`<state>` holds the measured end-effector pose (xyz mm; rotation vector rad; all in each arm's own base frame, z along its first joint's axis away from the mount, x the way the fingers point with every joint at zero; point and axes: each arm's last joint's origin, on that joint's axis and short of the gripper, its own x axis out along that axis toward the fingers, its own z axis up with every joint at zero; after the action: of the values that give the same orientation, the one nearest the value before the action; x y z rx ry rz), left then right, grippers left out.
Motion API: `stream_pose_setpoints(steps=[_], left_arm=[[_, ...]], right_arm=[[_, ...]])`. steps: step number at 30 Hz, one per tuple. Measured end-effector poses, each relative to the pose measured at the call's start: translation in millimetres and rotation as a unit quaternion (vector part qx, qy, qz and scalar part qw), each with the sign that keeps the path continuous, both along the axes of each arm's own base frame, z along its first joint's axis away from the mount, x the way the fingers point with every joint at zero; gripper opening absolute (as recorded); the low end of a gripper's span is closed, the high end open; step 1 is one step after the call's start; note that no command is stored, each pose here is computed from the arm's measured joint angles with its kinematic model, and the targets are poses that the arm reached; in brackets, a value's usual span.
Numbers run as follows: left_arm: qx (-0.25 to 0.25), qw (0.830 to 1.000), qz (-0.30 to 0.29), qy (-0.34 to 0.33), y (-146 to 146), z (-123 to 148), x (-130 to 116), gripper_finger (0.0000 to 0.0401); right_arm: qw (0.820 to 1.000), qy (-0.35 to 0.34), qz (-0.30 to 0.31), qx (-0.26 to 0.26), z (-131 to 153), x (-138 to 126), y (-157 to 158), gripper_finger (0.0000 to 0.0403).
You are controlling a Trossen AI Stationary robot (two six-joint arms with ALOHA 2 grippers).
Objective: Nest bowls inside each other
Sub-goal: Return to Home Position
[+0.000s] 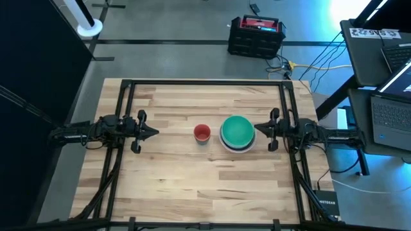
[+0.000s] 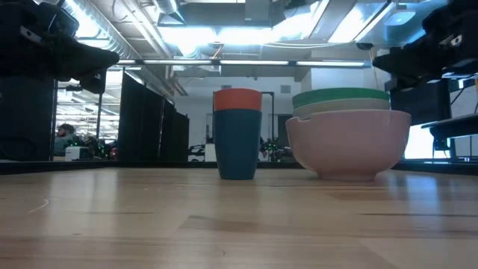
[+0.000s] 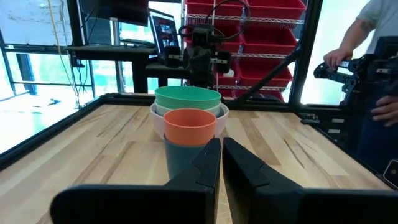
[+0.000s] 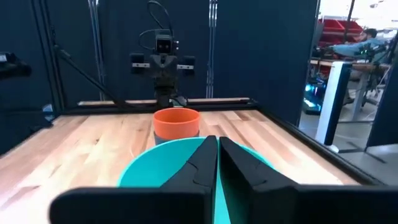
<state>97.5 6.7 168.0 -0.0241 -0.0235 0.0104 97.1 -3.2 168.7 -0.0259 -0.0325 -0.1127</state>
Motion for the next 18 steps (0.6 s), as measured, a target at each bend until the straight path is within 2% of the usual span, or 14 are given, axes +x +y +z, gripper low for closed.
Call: stream_pose_setpoints(steps=[18], left_arm=[[0.0, 1.0, 0.0, -0.001, 0.0, 0.2, 0.0, 0.0]], right_arm=[[1.0, 0.004, 0.019, -0.002, -0.8, 0.2, 1.1, 0.0001]])
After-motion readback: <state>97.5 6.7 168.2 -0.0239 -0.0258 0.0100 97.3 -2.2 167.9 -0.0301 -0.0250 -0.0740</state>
